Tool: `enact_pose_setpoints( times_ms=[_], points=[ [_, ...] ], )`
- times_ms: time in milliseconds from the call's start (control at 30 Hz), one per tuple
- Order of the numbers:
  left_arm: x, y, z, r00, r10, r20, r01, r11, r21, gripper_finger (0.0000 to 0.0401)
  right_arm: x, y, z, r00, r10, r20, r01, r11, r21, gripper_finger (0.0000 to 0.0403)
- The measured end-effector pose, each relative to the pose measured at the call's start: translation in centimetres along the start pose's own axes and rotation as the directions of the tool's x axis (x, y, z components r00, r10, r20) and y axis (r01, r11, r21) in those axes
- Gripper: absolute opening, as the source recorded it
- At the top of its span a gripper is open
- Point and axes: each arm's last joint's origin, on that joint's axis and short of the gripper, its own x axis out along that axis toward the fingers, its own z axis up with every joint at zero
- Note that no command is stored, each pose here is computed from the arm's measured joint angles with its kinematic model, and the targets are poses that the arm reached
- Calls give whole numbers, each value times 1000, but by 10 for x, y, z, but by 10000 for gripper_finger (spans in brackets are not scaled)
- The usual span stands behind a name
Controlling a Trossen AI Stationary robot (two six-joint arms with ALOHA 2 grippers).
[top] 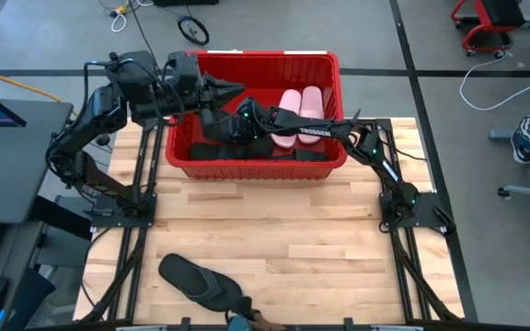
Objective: Pick and place slides into bin
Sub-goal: Put the right slipper into the red bin
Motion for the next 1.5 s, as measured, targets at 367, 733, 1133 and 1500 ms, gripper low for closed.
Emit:
enact_pose_setpoints(
  times_ms=[367, 733, 1133, 1500],
  points=[
    [0, 0, 0, 1000, 0, 0, 0, 1000, 11, 10, -1, -1, 5, 996, 56, 70, -48, 992, -118, 153],
    [0, 0, 0, 1000, 0, 0, 0, 1000, -1, 24, 0, 14, 11, 994, 84, 73, -65, 970, -234, 154],
    [-1, 0, 0, 1000, 0, 1, 0, 1000, -4, 10, -3, -6, 4, 998, -62, 27, 67, 945, -321, 13],
    [-1, 0, 0, 1000, 1, -3, -1, 1000, 2, 23, -4, -8, 0, 1000, -15, 14, 19, 945, -326, 14]
  ],
)
